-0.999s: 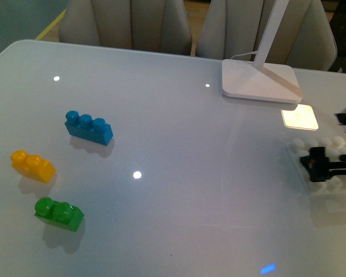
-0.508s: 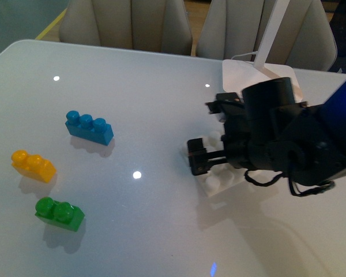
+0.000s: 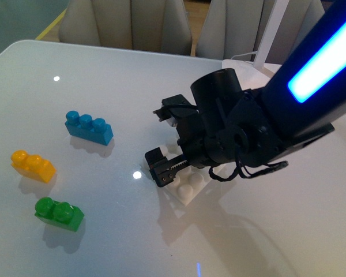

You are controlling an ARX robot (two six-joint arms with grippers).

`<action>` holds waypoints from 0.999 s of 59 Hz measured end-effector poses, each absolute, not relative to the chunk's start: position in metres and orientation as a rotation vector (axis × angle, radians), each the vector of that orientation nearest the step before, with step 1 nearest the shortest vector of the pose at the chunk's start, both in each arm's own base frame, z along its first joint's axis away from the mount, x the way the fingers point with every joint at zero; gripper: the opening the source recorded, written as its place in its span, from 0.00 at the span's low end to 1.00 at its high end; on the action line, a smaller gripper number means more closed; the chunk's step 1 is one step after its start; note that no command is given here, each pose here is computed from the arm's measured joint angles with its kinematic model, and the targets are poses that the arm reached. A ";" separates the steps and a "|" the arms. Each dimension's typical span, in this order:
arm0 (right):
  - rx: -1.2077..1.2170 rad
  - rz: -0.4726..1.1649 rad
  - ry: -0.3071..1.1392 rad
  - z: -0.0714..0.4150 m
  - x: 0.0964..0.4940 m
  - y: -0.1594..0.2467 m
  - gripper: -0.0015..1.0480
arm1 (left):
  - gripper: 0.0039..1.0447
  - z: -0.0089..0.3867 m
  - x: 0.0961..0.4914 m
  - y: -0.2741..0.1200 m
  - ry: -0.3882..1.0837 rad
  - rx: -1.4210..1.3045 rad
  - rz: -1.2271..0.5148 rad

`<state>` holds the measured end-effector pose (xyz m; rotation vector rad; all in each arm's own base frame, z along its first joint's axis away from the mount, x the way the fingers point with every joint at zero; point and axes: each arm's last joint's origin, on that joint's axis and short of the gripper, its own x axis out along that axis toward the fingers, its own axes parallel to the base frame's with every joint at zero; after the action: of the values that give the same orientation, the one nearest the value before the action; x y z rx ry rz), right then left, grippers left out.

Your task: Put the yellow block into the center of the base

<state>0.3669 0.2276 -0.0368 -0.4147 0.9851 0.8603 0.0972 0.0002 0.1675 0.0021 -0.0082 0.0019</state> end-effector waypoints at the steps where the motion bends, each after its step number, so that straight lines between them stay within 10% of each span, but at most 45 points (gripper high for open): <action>1: -0.424 0.872 0.985 -0.037 0.367 0.228 0.92 | 0.93 0.168 0.097 0.000 -0.008 0.002 0.002; 59: -0.708 1.229 0.946 -0.032 0.382 0.288 0.92 | 0.93 0.168 0.097 0.000 -0.008 0.002 0.002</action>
<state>0.3816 0.2880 -0.0316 -0.7081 0.9457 1.2288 0.0972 0.0002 0.1675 0.0021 -0.0082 0.0019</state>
